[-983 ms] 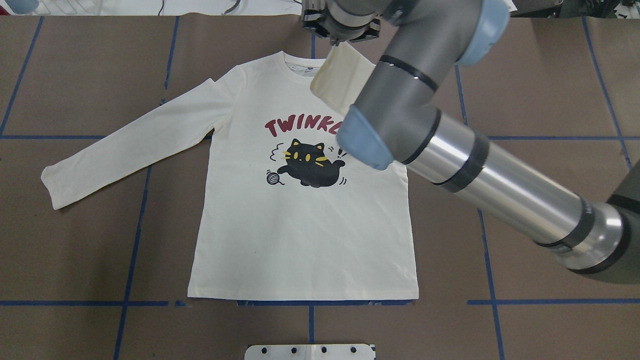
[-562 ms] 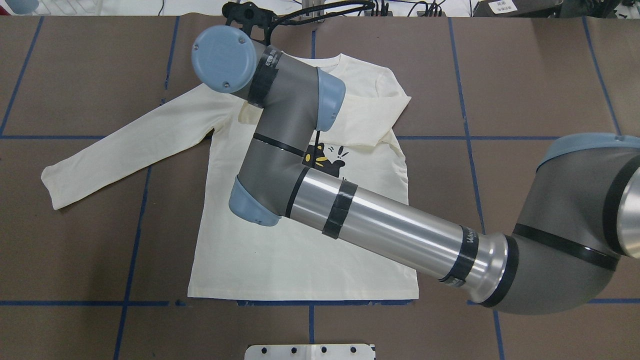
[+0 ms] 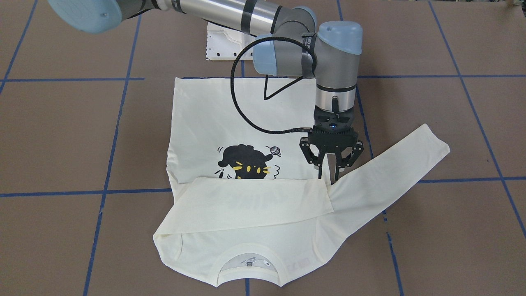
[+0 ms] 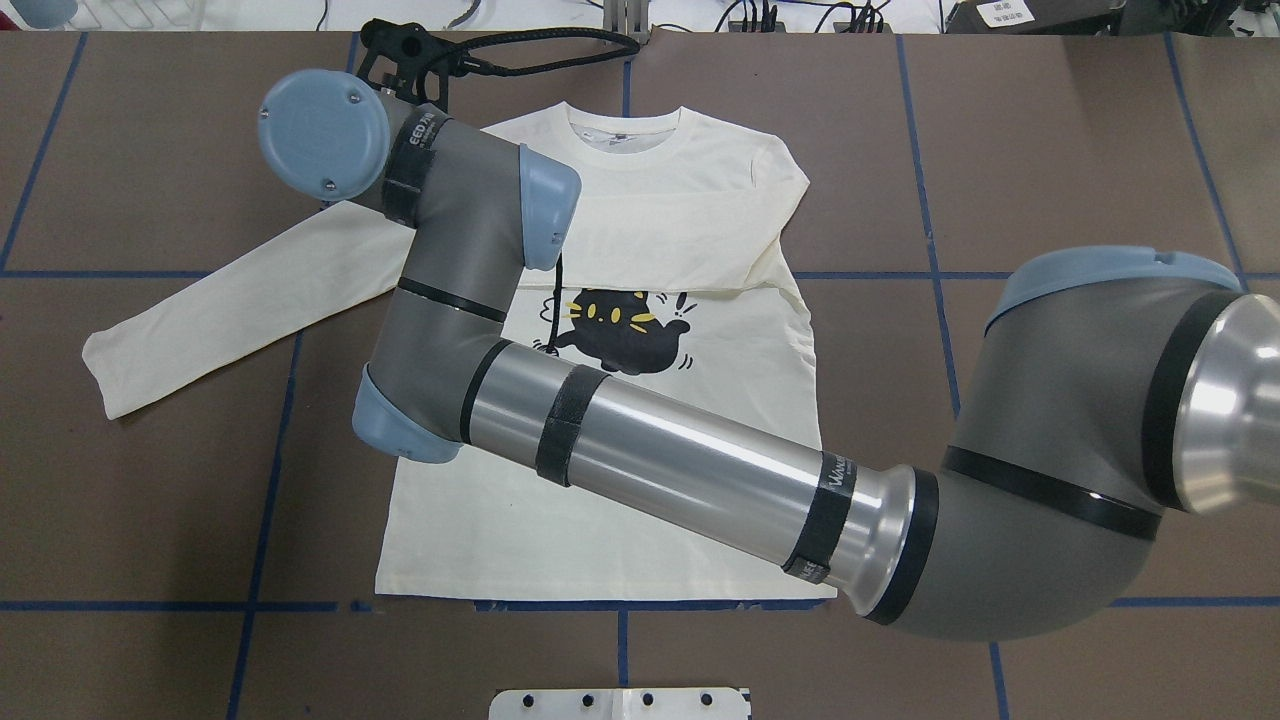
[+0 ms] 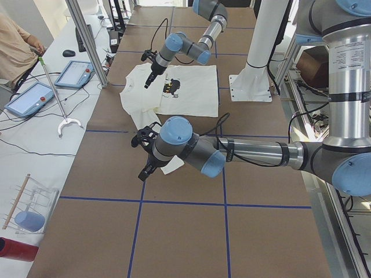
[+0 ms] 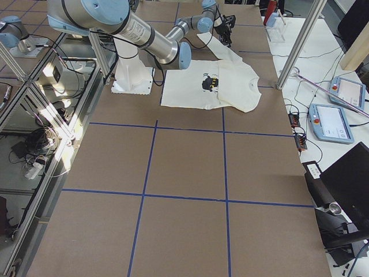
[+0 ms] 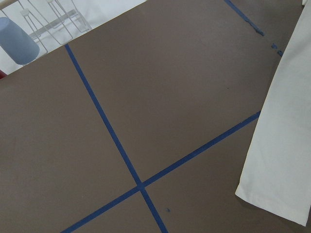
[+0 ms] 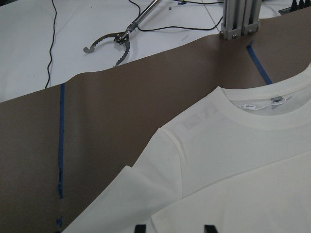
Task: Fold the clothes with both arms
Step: 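Lift the sleeve with the right gripper and fold it across the shirt body, then release the sleeve and withdraw the right gripper away from the shirt, then lower the left gripper onto the other sleeve cuff and grasp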
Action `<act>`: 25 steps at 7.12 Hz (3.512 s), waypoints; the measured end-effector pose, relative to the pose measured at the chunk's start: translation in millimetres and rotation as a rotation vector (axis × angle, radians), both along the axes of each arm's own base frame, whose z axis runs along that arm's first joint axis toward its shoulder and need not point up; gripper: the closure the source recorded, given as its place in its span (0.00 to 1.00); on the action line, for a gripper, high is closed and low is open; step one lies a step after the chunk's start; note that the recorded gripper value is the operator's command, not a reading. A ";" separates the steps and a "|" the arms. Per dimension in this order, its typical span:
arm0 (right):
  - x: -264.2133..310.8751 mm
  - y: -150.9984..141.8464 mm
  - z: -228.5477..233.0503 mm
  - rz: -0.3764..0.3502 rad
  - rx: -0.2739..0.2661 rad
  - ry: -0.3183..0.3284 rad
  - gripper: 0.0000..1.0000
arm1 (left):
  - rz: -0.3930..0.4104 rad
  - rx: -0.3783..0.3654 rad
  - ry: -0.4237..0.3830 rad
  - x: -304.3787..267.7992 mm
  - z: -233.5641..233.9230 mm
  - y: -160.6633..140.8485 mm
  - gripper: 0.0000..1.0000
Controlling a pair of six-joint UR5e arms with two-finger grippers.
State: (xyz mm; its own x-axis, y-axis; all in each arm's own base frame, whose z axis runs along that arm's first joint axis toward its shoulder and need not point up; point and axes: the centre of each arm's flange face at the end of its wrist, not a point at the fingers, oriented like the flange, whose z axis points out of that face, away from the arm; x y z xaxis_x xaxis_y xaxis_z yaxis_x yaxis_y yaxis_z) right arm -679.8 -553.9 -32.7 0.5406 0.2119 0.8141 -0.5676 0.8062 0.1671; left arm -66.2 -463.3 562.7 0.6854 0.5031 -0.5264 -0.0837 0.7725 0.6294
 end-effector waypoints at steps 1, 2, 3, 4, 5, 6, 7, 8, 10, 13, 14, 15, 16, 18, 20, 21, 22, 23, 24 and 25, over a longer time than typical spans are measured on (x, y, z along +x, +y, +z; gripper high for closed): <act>9.0 -8.9 -6.7 -0.014 -0.006 -0.006 0.00 | 0.000 0.021 0.000 0.1 -9.1 -4.6 0.00; 32.1 -30.4 -9.8 -0.047 -0.031 -0.010 0.00 | -0.011 0.040 0.008 0.3 -22.4 -12.4 0.00; 68.7 -55.4 -10.4 -0.099 -0.067 0.010 0.00 | -0.041 0.049 0.033 1.0 -35.4 -17.6 0.00; 110.2 -71.1 -3.8 -0.157 -0.093 0.051 0.00 | -0.057 0.084 0.077 6.6 -47.2 -17.2 0.00; 154.3 -79.3 18.5 -0.213 -0.102 0.080 0.00 | -0.032 0.132 0.138 21.2 -57.6 -11.2 0.00; 200.6 -84.3 60.8 -0.271 -0.088 0.102 0.00 | 0.017 0.136 0.209 44.0 -64.2 -3.0 0.00; 246.8 -86.2 110.7 -0.331 -0.055 0.130 0.00 | 0.066 0.111 0.255 71.5 -64.8 4.6 0.00; 296.2 -87.9 162.0 -0.394 -0.020 0.158 0.00 | 0.096 0.092 0.259 98.4 -59.5 11.5 0.00; 409.4 -73.5 276.5 -0.541 0.048 0.192 0.00 | 0.106 0.063 0.201 147.3 -40.1 23.9 0.00; 560.8 -25.0 433.1 -0.699 0.115 0.216 0.00 | 0.098 0.048 0.047 205.2 5.2 56.7 0.00; 599.6 -6.9 471.1 -0.707 0.122 0.202 0.00 | 0.111 0.048 0.004 224.5 17.1 65.7 0.06; 622.3 9.5 494.7 -0.703 0.128 0.195 0.00 | 0.130 0.047 -0.025 240.6 25.8 72.7 0.11; 633.7 20.4 507.7 -0.697 0.129 0.190 0.00 | 0.145 0.050 -0.051 255.0 33.8 77.3 0.14; 641.5 28.5 515.8 -0.690 0.126 0.187 0.00 | 0.169 0.054 -0.074 275.8 42.2 80.2 0.13; 643.5 31.4 516.2 -0.688 0.127 0.187 0.00 | 0.186 0.054 -0.078 294.4 47.5 72.3 0.13; 644.1 33.2 515.9 -0.686 0.126 0.187 0.00 | 0.192 0.052 -0.080 303.9 51.3 65.7 0.16; 644.6 35.0 515.2 -0.684 0.126 0.186 0.00 | 0.196 0.053 -0.082 309.3 53.9 62.1 0.45; 644.7 35.9 514.4 -0.683 0.126 0.185 0.00 | 0.197 0.057 -0.079 311.1 54.2 60.9 0.85; 645.1 36.3 513.3 -0.681 0.127 0.184 0.00 | 0.198 0.060 -0.077 311.4 54.1 60.8 1.00; 645.4 36.6 512.3 -0.680 0.127 0.184 0.00 | 0.198 0.061 -0.077 310.9 55.0 61.5 1.00</act>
